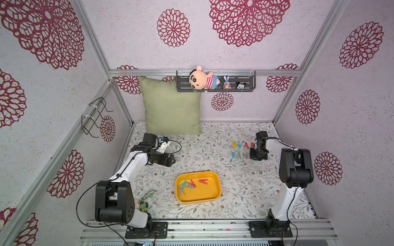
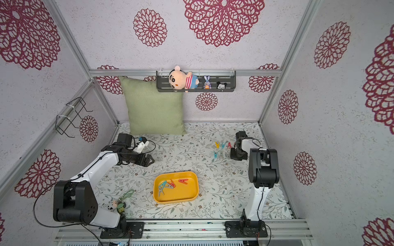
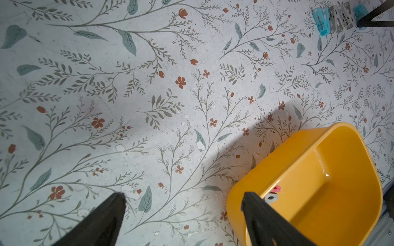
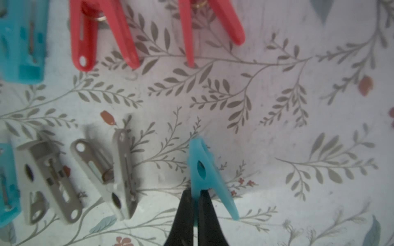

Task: Take the clothespins out of the storage box
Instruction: Place the clothespin at the center of the board.

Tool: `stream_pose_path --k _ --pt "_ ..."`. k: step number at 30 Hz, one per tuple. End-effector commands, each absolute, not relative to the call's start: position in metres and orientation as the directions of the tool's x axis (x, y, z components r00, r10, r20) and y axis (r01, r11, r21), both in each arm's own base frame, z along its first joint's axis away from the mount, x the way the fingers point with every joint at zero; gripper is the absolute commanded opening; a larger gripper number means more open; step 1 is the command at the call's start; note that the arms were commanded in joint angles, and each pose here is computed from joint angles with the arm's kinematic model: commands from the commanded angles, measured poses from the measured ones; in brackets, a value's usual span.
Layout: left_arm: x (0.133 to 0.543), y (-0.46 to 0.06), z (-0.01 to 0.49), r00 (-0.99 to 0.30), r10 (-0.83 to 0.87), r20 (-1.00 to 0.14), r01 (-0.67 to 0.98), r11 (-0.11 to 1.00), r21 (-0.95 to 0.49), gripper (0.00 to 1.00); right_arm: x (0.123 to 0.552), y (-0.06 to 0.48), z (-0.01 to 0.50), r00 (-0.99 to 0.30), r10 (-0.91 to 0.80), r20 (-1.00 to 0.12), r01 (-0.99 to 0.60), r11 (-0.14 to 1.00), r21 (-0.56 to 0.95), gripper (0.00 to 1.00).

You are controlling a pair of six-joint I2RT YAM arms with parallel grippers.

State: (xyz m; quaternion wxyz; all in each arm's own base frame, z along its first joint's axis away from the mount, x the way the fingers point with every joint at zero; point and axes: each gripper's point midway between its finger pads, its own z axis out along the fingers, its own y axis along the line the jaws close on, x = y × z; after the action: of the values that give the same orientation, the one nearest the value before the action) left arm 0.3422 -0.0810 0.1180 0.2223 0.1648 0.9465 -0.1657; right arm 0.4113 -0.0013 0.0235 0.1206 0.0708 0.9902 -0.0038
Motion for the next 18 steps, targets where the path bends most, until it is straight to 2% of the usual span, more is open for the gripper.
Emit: stream_pose_path --k 1,8,14,18 --pt "0.344 -0.081 0.124 -0.836 0.232 -0.497 0.39 0.889 -0.242 0.94 0.415 -0.002 0.026 -0.967 0.12 -0.226 0.12 0.993 0.013 0.0" --pt "0.343 -0.081 0.124 -0.837 0.233 -0.495 0.39 0.889 -0.241 0.94 0.421 -0.002 0.023 -0.969 0.118 -0.217 0.119 0.993 0.008 0.0" --pt "0.343 -0.081 0.122 -0.839 0.234 -0.491 0.389 0.889 -0.242 0.94 0.422 -0.001 0.025 -0.968 0.119 -0.219 0.119 0.993 0.01 0.1" --pt "0.343 -0.081 0.121 -0.84 0.234 -0.489 0.389 0.889 -0.243 0.94 0.423 0.004 0.035 -0.964 0.111 -0.24 0.111 0.994 0.014 0.21"
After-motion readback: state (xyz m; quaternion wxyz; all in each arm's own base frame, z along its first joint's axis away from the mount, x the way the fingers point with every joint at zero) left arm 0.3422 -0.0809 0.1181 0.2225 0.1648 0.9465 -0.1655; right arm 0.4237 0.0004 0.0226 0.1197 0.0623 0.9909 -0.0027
